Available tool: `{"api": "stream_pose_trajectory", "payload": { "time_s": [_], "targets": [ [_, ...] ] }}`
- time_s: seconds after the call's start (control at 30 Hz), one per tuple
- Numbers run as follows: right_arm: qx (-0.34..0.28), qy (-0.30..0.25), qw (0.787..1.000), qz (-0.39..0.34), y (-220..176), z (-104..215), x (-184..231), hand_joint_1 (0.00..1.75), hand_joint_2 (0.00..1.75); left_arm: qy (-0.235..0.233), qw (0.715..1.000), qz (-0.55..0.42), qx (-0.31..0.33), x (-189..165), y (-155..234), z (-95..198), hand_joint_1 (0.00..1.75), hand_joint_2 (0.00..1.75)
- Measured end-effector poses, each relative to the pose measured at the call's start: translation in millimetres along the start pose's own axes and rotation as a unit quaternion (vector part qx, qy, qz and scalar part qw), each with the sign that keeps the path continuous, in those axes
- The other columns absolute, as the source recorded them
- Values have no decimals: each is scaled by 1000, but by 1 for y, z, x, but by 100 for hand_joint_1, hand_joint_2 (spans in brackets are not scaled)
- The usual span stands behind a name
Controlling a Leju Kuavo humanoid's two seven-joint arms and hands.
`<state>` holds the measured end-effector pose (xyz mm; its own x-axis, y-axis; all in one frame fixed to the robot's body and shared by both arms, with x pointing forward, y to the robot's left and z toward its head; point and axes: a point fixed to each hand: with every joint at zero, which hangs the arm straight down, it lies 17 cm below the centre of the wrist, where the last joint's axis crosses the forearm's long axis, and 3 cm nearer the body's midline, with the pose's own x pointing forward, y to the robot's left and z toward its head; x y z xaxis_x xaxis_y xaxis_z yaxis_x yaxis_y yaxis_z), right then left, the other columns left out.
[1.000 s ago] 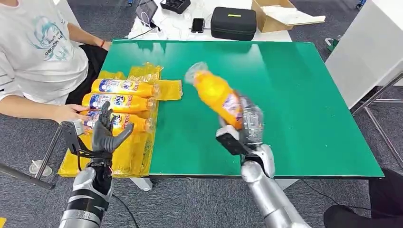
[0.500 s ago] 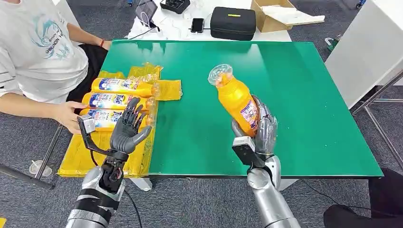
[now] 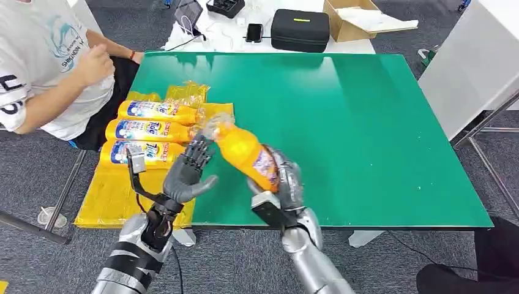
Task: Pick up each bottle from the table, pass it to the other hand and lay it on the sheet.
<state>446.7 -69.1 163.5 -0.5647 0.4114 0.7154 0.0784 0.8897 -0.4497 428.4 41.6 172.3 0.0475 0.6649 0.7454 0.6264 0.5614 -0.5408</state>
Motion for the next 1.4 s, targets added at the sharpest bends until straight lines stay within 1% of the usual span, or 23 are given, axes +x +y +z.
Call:
{"api": "stream_pose_trajectory", "payload": {
  "time_s": [0.1,0.23,0.27,0.5,0.63,0.73,0.77,0.83,0.9,0.93,0.97,1.07,1.2,1.23,1.27,1.3,1.4],
  "targets": [
    [18,0,1000,-11,16,-3,4,168,175,7,1000,7,-13,-6,-7,1,0,175],
    [37,9,999,-21,34,-2,5,171,175,20,999,9,-26,-15,-16,2,0,175],
    [39,10,999,-22,36,-2,5,166,175,21,999,10,-26,-16,-16,2,0,175],
    [59,17,998,-29,52,-1,5,166,175,30,999,19,-28,-22,-15,3,0,175],
    [65,20,997,-29,56,0,4,164,175,35,999,20,-25,-25,-13,5,0,175],
    [68,23,997,-29,58,0,3,164,175,36,999,23,-23,-26,-11,5,0,175],
    [70,24,997,-30,59,0,3,168,175,35,999,27,-24,-25,-12,5,0,175],
    [77,28,996,-32,63,1,2,166,175,35,999,31,-24,-25,-11,6,0,175],
    [87,30,995,-29,70,3,2,166,175,36,999,31,-20,-26,-10,6,0,175],
    [92,30,995,-28,73,5,2,169,175,36,999,31,-19,-26,-9,6,0,175],
    [99,29,994,-28,77,7,4,168,175,35,999,32,-17,-26,-8,6,0,175],
    [112,29,993,-31,87,12,7,175,175,38,999,30,-11,-27,-4,6,0,175],
    [128,41,990,-35,99,17,8,173,175,43,999,32,4,-31,3,8,0,175],
    [134,44,989,-36,103,19,9,175,175,44,999,32,7,-31,5,9,0,175],
    [139,47,988,-38,107,22,10,171,175,45,998,32,12,-32,7,10,0,175],
    [143,48,988,-40,110,23,11,175,175,46,998,31,15,-33,8,10,0,175],
    [153,55,985,-49,118,29,14,175,175,50,998,25,29,-34,16,10,0,175]
  ]
}}
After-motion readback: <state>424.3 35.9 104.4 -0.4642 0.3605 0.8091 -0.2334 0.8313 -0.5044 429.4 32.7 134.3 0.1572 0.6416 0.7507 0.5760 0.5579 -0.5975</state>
